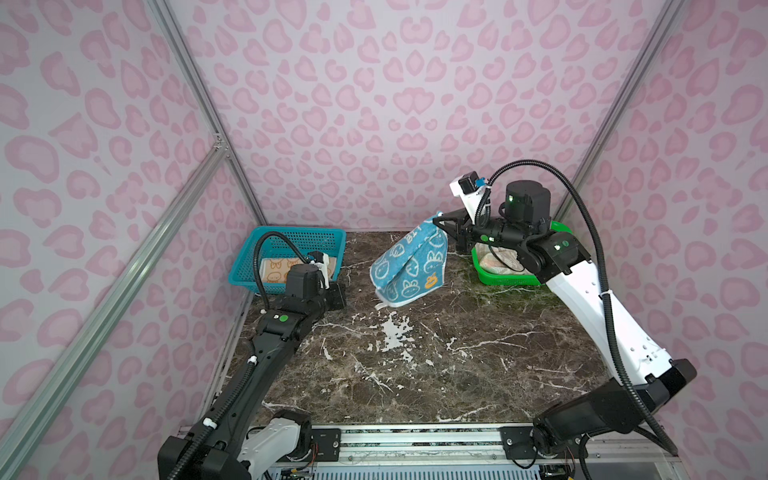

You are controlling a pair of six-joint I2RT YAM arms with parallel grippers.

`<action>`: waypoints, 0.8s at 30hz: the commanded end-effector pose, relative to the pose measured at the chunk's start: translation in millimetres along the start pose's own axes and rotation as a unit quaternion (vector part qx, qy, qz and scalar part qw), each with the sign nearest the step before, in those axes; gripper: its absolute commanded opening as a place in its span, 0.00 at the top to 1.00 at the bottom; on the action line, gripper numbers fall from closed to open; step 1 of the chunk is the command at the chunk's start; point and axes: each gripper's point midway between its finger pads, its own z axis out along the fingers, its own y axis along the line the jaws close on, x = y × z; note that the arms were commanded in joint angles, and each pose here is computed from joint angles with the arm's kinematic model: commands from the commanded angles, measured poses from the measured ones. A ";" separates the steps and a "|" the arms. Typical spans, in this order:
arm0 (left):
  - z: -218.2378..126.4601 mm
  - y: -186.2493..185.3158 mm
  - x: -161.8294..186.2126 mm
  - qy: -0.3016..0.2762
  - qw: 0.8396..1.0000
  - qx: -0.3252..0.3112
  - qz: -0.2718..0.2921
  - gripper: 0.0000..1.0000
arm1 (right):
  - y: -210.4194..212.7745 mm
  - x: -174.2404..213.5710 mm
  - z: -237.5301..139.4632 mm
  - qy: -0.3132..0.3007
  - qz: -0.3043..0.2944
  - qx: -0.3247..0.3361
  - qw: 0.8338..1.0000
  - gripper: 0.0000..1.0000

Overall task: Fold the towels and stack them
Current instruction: 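Pull the blue RABBIT towel out with the right gripper and drop it on the table, then grasp the blue towel's nearer corner with the left gripper while the right gripper approaches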

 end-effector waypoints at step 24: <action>19.2 -35.0 130.1 0.229 0.966 0.109 -0.053 0.57 | -121.9 248.7 -25.3 0.184 0.239 0.262 0.917 0.42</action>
